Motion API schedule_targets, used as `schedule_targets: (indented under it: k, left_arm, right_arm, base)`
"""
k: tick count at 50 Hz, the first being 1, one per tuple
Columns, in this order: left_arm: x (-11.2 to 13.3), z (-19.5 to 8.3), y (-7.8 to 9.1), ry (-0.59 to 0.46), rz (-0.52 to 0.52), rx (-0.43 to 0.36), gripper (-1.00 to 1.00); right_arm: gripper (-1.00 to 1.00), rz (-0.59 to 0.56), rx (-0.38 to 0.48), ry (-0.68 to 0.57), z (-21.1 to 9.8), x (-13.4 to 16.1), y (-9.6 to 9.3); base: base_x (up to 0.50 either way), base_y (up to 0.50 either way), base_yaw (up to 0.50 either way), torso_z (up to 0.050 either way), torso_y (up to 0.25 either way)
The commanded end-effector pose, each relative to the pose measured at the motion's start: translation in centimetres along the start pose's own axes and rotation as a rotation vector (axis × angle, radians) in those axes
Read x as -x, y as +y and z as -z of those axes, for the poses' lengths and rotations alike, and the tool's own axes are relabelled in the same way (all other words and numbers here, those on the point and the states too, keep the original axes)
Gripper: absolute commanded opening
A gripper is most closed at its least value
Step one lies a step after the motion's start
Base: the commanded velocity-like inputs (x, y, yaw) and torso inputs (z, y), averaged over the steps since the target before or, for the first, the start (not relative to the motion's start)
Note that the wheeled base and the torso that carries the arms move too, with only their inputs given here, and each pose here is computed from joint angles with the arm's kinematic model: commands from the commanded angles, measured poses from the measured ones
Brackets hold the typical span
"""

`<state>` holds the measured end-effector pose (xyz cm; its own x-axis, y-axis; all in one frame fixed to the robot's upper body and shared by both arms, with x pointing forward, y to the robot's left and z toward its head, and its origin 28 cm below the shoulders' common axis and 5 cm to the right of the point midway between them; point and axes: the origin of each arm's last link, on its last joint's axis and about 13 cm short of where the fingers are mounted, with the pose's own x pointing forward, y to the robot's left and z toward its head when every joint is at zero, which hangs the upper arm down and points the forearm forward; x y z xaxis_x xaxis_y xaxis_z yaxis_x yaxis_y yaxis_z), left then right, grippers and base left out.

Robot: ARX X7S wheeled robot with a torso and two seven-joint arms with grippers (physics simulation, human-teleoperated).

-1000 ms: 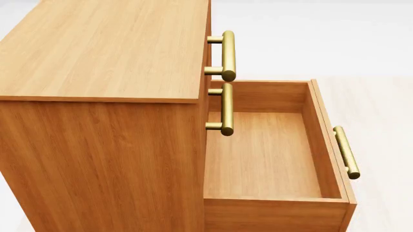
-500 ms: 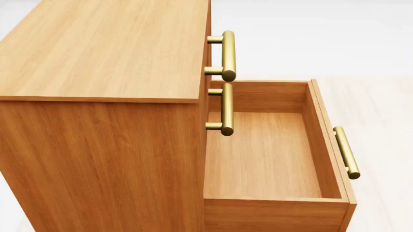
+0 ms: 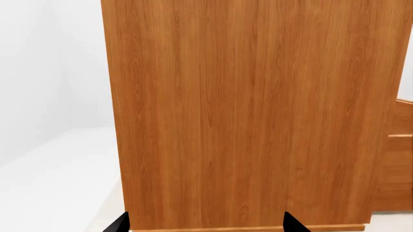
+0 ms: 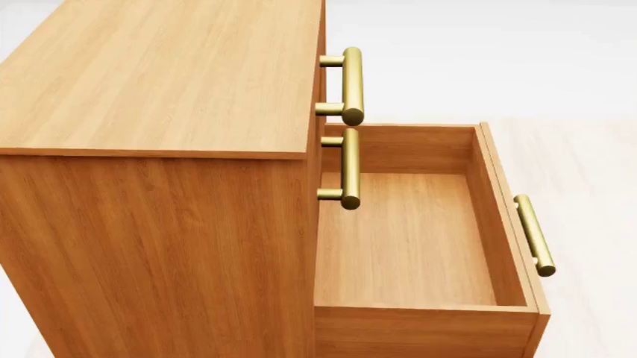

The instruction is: Put the bowl in the bottom drawer of the cabinet and close it.

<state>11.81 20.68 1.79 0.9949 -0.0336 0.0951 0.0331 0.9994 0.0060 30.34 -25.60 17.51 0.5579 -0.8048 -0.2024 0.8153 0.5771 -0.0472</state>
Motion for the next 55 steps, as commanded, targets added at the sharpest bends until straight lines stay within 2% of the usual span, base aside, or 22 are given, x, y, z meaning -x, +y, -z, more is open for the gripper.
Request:
schedule_targets:
  k: [1,3,4,18,31,43,55]
  left_arm:
    - [0.1,-0.2,0.0,0.0,0.0,0.001,1.0]
    - [0.1,-0.3,0.0,0.0,0.0,0.001,1.0]
    - [0.0,-1.1,0.0,0.0,0.0,0.002,1.0]
    - [0.0,-1.4,0.0,0.0,0.001,0.002,1.0]
    - [0.0,-1.0,0.1,0.0,0.007,0.007,1.0]
    - [0.0,-1.0,0.1,-0.002,0.009,0.007,1.0]
    - [0.1,-1.1,0.1,-0.002,0.009,0.009,1.0]
  right_arm:
    - [-1.0,-0.106,0.014,-0.139,-4.4,1.2,1.1]
    - [-1.0,-0.113,0.015,-0.142,-4.7,1.3,1.2]
    - [-1.0,-0.124,0.013,-0.145,-5.0,1.3,1.4]
    - [-1.0,-0.244,0.045,-0.184,-7.9,1.6,3.8]
    - [-1.0,-0.331,0.097,-0.159,-9.2,1.4,7.0]
    - [-1.0,-0.419,0.124,-0.159,-10.2,2.2,9.0]
    - [-1.0,-0.535,0.146,-0.098,-10.8,2.4,11.3]
  base:
    - [0.0,0.0,0.0,0.0,0.0]
    - [0.0,0.0,0.0,0.0,0.0]
    - [0.0,0.0,0.0,0.0,0.0]
    - [0.0,0.0,0.0,0.0,0.0]
    - [0.0,0.0,0.0,0.0,0.0]
    - [0.0,0.0,0.0,0.0,0.0]
    - [0.0,0.0,0.0,0.0,0.001]
